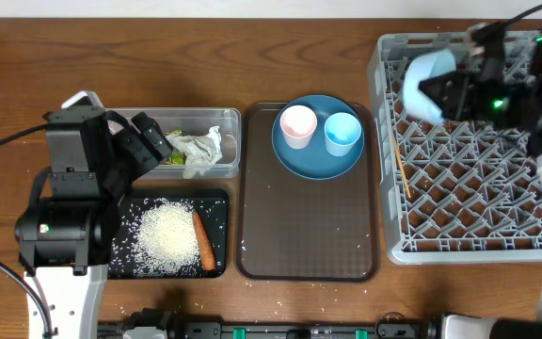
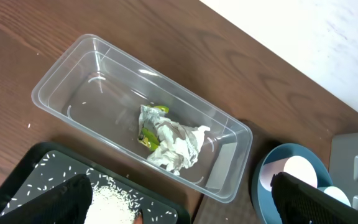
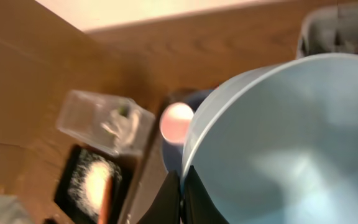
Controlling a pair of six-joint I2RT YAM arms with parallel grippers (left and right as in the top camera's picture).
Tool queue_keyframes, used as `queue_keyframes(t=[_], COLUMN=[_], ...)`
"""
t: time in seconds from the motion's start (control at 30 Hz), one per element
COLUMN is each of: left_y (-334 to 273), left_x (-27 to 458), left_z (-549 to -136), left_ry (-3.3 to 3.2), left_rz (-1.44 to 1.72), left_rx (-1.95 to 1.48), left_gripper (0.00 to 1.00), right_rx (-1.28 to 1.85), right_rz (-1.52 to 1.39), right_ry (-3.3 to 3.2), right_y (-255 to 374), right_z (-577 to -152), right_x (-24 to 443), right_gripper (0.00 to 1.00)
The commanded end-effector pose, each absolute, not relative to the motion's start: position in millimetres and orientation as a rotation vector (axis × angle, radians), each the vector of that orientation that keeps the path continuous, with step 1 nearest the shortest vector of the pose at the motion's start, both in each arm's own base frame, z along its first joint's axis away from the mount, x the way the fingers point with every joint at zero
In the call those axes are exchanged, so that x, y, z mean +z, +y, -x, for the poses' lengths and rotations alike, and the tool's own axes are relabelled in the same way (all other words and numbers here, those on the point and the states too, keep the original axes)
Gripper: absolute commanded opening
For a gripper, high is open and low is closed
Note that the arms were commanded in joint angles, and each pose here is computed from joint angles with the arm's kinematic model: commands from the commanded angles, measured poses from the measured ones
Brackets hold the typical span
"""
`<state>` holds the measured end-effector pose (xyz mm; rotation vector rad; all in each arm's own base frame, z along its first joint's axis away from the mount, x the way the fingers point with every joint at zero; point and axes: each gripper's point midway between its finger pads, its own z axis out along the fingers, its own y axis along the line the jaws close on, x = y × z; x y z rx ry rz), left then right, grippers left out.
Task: Sort waste into correct bins and load items into the dishwasher rack
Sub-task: 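Carry the bowl right and set it tilted into the dish rack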
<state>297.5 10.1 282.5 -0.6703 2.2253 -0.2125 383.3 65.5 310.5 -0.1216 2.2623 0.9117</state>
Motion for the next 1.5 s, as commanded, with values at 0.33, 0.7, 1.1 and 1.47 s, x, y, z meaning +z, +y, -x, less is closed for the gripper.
queue_keyframes(t=[0.33,0.7,1.1,1.47], left_y=[13.3,13.4,13.3,13.3], left_x=[288.8,288.8,288.8,288.8], left_z=[-298.7,-298.7,-298.7,-298.7], left_ry=[2.212,2.212,2.212,2.212], left_rz=[0.661,0.662,0.662,0.662], left_rx=[-0.193,-0.193,-0.193,-0.193], left_gripper=[0.94,0.94,0.94,0.94], right_rx=[1.383,1.442,1.478,1.483], right_rz=[0.35,0.378,0.335,0.229], right_ry=[1.914,1.881,1.918,1.946], right_y=[58.7,50.3,44.9,20.0], right_z=[-438.5,-478.0,-494.6,-495.4], right_x=[308.6,248.9,195.4,184.7], right_gripper=[0.01,0.01,0.01,0.01])
